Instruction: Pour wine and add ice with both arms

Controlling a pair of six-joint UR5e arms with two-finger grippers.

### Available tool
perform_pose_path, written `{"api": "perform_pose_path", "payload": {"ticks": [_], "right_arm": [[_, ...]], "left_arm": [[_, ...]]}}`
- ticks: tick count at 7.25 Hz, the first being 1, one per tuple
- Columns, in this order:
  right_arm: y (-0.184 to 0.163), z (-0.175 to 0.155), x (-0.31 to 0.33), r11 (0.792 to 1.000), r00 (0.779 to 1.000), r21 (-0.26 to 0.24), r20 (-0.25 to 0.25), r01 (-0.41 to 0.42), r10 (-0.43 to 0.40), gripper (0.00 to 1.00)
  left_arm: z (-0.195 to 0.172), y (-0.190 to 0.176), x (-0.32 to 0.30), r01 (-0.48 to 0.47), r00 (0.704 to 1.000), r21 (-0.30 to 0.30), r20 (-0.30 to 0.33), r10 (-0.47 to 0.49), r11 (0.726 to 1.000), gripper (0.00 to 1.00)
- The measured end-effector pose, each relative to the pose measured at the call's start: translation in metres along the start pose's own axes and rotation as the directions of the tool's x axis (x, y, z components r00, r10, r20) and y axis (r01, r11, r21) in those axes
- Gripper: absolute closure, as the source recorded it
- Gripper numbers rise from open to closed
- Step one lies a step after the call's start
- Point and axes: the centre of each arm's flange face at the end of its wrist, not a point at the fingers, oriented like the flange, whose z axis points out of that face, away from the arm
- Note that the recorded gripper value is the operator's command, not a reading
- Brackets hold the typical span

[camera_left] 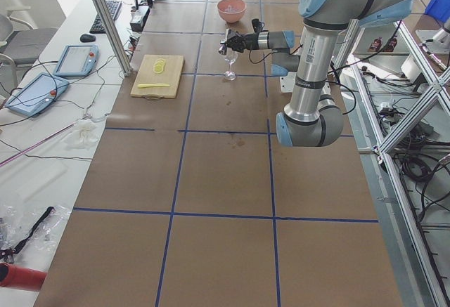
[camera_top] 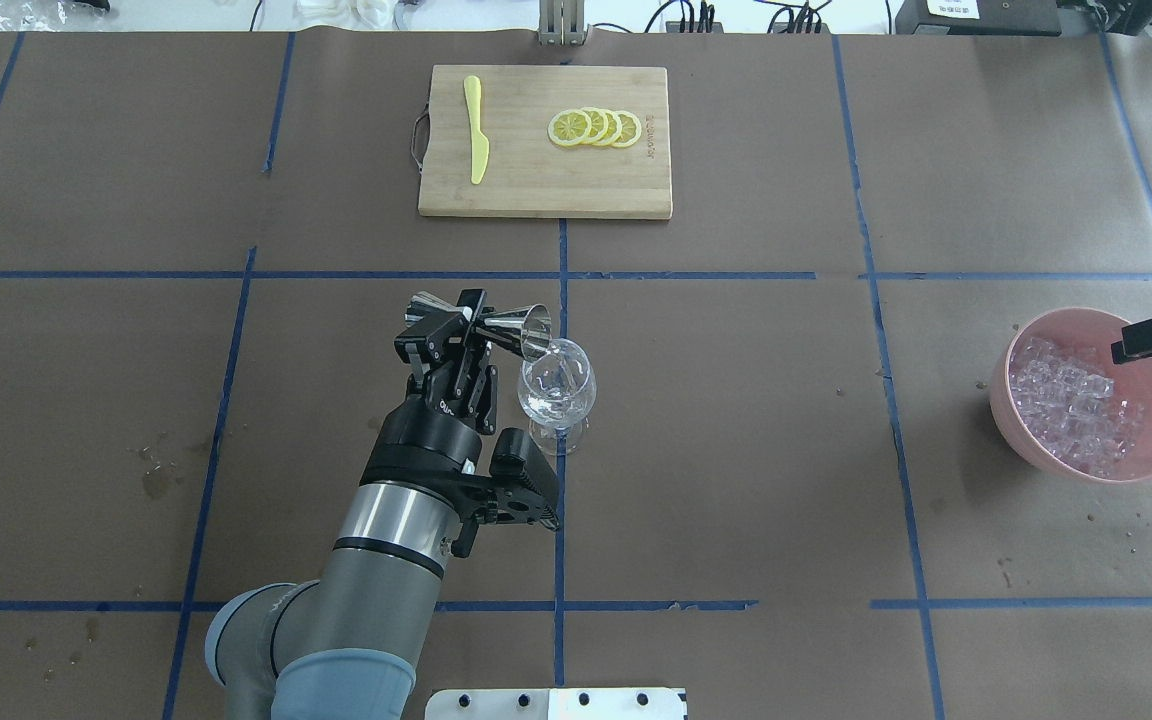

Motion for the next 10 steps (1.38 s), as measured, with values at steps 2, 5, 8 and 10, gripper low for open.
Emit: {"api": "perform_pose_path", "payload": {"ticks": [2, 5, 8, 10], "right_arm": [[0.000, 0.000, -0.001, 1.000, 1.000, 0.000, 0.001, 0.000, 0.000, 0.00], [0.000, 0.001, -0.002, 1.000, 1.000, -0.001, 0.001, 0.000, 0.000, 0.00], [0.000, 0.001, -0.002, 1.000, 1.000, -0.002, 0.002, -0.001, 0.001, 0.00], [0.000, 0.001, -0.002, 1.000, 1.000, -0.003, 0.003, -0.002, 0.002, 0.00]], "left_arm": [[0.000, 0.001, -0.006, -0.116, 0.992, -0.030, 0.046, 0.117, 0.993, 1.00], [-0.001, 0.003, -0.006, -0.239, 0.966, -0.077, 0.085, 0.245, 0.968, 1.00], [-0.006, 0.002, 0.006, -0.313, 0.942, -0.103, 0.091, 0.322, 0.944, 1.00], [-0.008, 0.000, 0.007, -0.302, 0.946, -0.100, 0.094, 0.312, 0.948, 1.00]]}}
